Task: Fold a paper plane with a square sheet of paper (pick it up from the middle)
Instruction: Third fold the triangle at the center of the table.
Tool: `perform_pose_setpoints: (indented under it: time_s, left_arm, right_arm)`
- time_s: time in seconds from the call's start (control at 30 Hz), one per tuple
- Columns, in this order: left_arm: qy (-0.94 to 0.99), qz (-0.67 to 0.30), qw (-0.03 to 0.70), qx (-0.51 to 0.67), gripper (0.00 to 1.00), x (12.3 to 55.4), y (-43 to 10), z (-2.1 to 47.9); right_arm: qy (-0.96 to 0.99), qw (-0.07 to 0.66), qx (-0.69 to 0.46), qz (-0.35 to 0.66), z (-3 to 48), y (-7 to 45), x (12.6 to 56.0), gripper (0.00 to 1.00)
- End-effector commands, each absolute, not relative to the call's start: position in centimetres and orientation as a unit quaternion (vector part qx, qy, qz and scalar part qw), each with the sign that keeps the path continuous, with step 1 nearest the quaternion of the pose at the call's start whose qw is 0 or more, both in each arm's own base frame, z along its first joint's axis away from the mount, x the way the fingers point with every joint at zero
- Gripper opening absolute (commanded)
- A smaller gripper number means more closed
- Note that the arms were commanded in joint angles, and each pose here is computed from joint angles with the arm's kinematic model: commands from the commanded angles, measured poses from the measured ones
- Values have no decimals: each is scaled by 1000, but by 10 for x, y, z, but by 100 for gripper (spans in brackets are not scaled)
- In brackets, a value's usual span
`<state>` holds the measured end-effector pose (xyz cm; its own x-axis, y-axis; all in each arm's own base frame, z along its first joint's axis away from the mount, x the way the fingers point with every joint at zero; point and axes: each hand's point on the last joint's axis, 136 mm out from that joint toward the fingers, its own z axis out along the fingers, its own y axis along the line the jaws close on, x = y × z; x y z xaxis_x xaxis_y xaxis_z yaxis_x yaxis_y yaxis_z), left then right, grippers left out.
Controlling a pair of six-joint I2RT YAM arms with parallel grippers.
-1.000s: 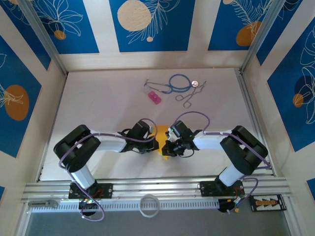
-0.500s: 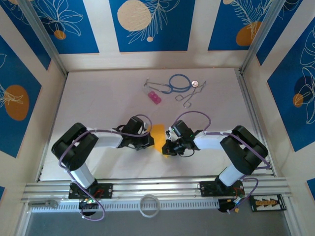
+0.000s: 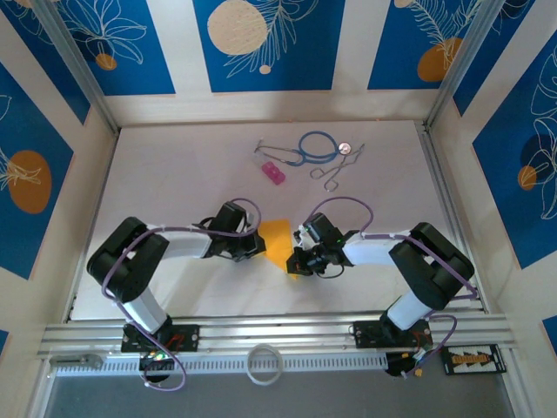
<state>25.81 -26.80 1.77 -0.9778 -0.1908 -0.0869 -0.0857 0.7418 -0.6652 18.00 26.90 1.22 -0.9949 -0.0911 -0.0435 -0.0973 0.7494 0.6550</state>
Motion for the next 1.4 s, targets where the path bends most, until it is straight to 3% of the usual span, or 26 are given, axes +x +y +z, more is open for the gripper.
perform_pose_setpoints:
  time_s: [0.0, 0.3, 0.53, 0.8, 1.13, 1.37]
  left_arm:
    - [948, -286, 92, -104, 8, 262, -233, 1]
    - [939, -303, 135, -92, 12, 269, -234, 39]
    - [922, -364, 126, -27, 14, 256, -281, 60]
    - [921, -380, 88, 7, 14, 242, -318, 38]
    - [959, -277, 59, -24, 7, 225, -278, -15]
    - [960, -273, 56, -16, 6, 220, -274, -18]
  right_arm:
    - [955, -62, -29, 287, -18, 237, 147, 0]
    - [955, -61, -30, 289, -17, 238, 148, 0]
    - [955, -58, -28, 288, -16, 238, 150, 0]
    - [954, -59, -27, 292, -14, 239, 150, 0]
    - [944, -35, -51, 326, 16, 255, 162, 0]
    - [928, 0, -75, 364, 48, 276, 180, 2]
